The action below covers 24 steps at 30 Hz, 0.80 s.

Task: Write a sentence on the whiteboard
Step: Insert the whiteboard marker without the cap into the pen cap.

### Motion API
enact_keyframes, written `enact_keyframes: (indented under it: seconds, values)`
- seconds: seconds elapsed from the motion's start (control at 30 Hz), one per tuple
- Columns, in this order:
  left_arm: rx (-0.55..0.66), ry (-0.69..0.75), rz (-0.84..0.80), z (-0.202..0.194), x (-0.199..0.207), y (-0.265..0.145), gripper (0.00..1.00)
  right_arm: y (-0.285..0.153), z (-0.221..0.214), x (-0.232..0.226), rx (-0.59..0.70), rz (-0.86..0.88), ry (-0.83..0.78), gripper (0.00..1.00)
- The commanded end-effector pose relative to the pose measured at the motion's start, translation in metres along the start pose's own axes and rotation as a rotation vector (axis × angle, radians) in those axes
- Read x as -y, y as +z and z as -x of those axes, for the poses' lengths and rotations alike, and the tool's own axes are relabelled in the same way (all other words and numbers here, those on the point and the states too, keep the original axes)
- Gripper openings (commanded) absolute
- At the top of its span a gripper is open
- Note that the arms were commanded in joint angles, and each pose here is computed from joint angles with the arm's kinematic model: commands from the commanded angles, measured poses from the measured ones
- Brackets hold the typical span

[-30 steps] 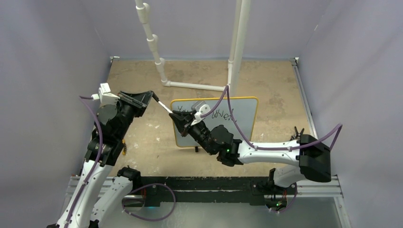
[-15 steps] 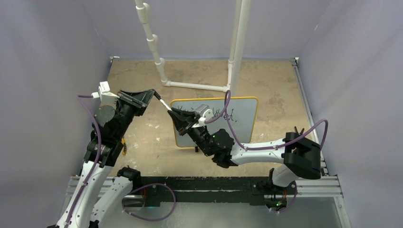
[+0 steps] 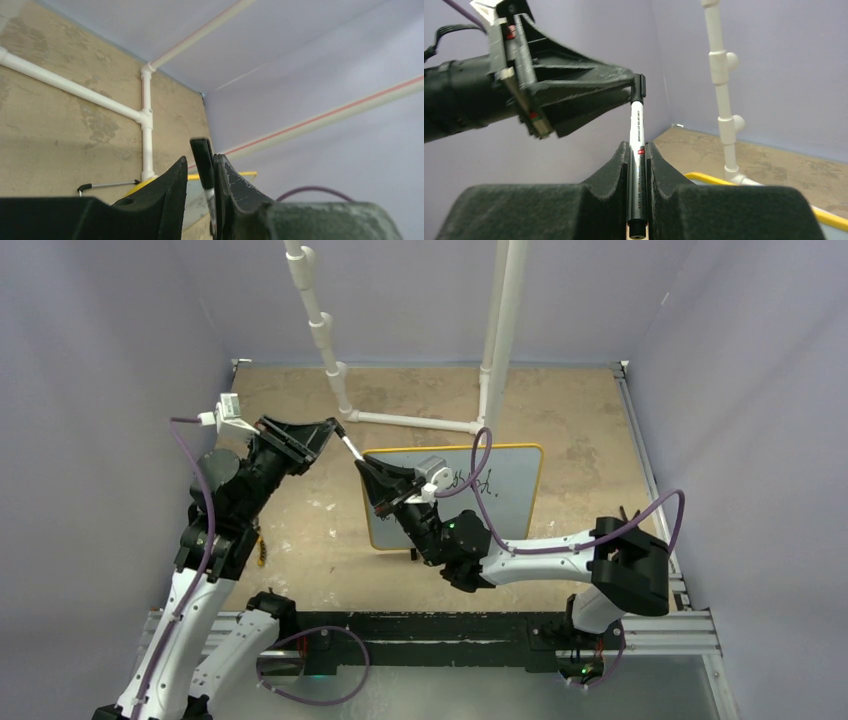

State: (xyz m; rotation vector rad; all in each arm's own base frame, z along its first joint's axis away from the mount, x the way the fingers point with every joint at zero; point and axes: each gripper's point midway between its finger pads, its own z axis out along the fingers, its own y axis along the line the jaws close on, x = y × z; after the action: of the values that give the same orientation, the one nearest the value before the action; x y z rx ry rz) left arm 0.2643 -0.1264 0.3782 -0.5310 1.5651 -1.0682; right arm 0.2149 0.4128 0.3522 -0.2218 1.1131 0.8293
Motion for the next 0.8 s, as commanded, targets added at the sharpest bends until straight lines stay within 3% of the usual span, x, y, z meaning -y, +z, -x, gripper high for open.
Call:
enact_keyframes:
  seconds: [0.0, 0.13, 0.27, 0.43, 0.6, 0.77]
  values:
    - [-0.092, 0.142, -0.134, -0.007, 0.036, -0.015, 0.30, 0.012, 0.059, 0.015, 0.150, -0.090, 0.057, 0.00]
    - [-0.080, 0.214, -0.166, 0.000, 0.048, -0.022, 0.51, 0.010, 0.067, 0.017, 0.151, -0.091, 0.057, 0.00]
    - [-0.064, 0.284, -0.224, 0.007, 0.065, -0.031, 0.64, 0.004, 0.079, 0.014, 0.162, -0.044, 0.066, 0.00]
    - [-0.105, 0.379, -0.322, 0.008, 0.094, -0.037, 0.74, -0.012, 0.094, 0.003, 0.155, 0.121, 0.123, 0.00]
    - [-0.188, 0.387, -0.462, -0.003, 0.120, -0.040, 0.84, -0.033, 0.107, -0.005, 0.138, 0.267, 0.170, 0.00]
    - [-0.278, 0.400, -0.492, -0.016, 0.120, -0.033, 0.90, -0.042, 0.118, -0.012, 0.120, 0.358, 0.177, 0.00]
